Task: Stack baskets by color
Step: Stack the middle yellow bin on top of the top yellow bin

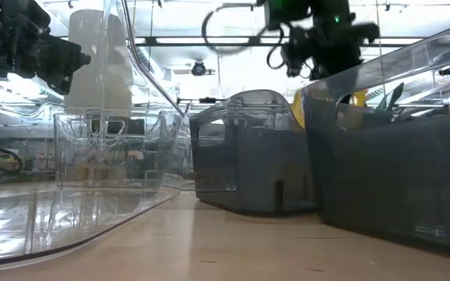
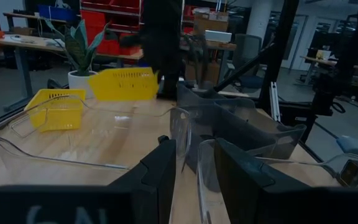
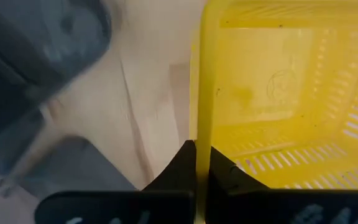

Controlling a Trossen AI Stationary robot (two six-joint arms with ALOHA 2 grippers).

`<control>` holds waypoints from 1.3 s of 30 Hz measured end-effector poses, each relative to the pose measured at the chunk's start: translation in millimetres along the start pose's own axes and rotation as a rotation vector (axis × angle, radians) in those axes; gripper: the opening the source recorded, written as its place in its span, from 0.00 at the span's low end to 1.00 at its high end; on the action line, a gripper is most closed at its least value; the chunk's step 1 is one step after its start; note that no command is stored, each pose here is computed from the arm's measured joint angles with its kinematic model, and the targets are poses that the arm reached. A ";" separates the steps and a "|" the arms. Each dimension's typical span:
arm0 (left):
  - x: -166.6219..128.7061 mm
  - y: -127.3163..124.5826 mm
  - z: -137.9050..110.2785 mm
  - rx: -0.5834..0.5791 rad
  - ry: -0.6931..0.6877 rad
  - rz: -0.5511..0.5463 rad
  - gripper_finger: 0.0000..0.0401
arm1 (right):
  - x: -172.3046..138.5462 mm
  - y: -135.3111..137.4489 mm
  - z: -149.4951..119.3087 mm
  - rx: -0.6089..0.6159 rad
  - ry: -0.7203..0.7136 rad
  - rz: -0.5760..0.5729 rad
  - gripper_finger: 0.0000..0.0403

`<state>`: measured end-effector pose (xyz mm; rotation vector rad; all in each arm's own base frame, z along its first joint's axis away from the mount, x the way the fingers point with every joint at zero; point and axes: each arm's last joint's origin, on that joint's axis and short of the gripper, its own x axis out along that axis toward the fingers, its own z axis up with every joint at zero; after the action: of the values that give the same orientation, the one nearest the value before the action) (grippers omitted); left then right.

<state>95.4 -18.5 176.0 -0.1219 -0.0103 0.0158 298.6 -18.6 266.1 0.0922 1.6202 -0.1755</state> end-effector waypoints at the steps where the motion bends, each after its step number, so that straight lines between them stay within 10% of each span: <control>1: 0.0 0.0 -0.1 0.000 0.001 0.000 0.29 | -6.3 -3.6 -2.4 0.020 -0.029 0.004 0.02; 20: 0.0 0.0 0.0 0.000 0.000 0.000 0.29 | -10.9 -138.1 -0.1 0.796 -0.360 0.041 0.02; 39: 0.0 0.0 0.0 0.000 0.000 0.000 0.29 | 16.9 -160.5 16.8 0.874 -0.332 0.082 0.02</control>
<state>95.4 -18.5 176.0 -0.1220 -0.0105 0.0157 287.4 -180.2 257.5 0.7564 1.1105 -0.7840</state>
